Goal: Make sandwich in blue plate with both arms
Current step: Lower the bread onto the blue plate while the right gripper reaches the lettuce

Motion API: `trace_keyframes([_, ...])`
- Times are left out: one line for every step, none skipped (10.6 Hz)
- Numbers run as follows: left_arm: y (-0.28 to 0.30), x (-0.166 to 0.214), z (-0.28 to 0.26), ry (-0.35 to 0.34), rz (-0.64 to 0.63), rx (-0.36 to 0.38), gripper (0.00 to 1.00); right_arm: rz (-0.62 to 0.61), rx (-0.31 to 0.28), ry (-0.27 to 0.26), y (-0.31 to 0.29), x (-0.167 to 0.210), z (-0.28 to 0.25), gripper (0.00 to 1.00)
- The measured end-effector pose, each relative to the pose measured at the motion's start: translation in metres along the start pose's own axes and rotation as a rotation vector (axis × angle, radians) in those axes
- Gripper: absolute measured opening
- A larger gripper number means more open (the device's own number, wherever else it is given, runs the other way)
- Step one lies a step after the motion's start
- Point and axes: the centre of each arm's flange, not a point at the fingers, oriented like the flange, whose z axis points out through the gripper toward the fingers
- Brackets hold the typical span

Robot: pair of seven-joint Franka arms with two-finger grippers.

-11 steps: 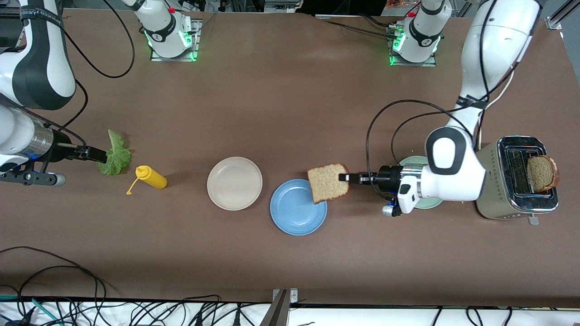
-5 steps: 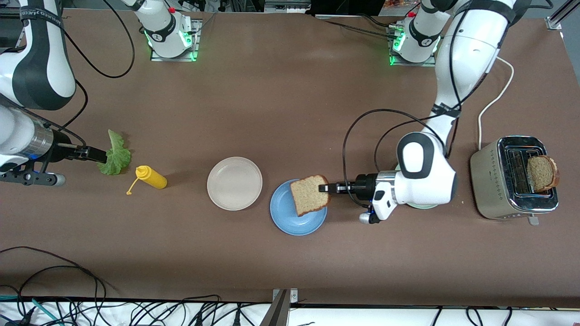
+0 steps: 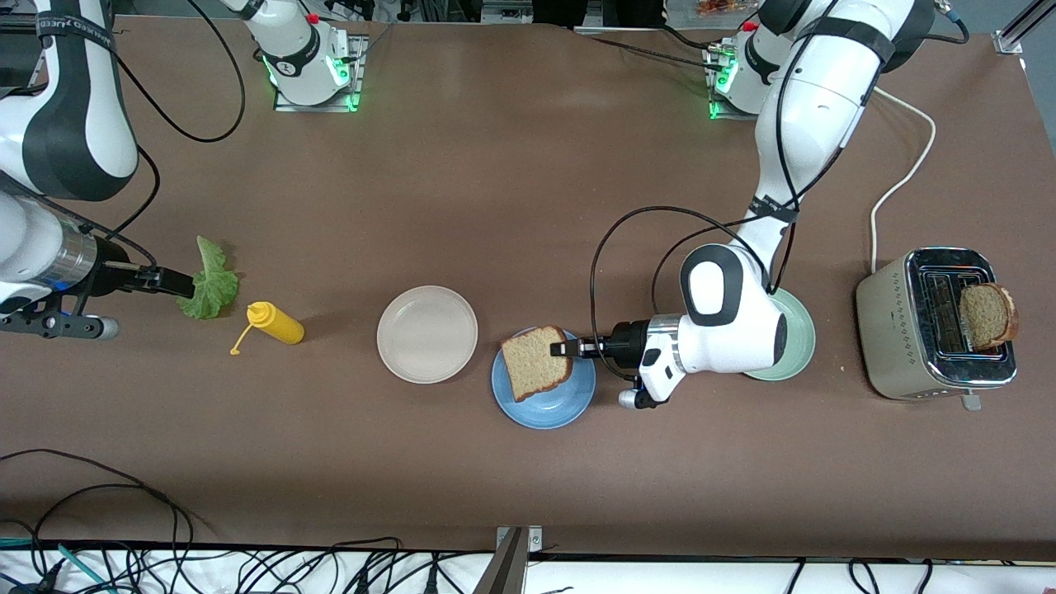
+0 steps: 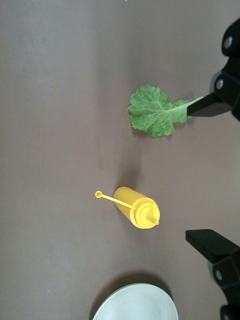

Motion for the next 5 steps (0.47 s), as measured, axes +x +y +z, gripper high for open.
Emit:
trace_keyframes([-0.004, 0.002, 0.001, 0.000, -0.003, 0.003, 0.09, -0.008, -0.002, 0.000, 0.001, 0.001, 0.001, 1.00])
trace_keyframes([-0.008, 0.002, 0.003, -0.001, 0.004, 0.006, 0.09, -0.015, -0.008, -0.004, 0.004, 0.001, 0.004, 1.00])
trace_keyframes([-0.015, 0.004, 0.006, -0.005, 0.029, 0.010, 0.09, -0.012, -0.015, -0.020, 0.013, 0.001, 0.011, 1.00])
trace_keyframes([-0.022, 0.004, 0.010, -0.010, 0.043, 0.014, 0.09, -0.006, -0.027, -0.044, 0.024, -0.001, 0.023, 1.00])
trace_keyframes([-0.026, 0.005, 0.013, -0.013, 0.048, 0.017, 0.09, 0.004, -0.043, -0.072, 0.036, -0.004, 0.037, 1.00])
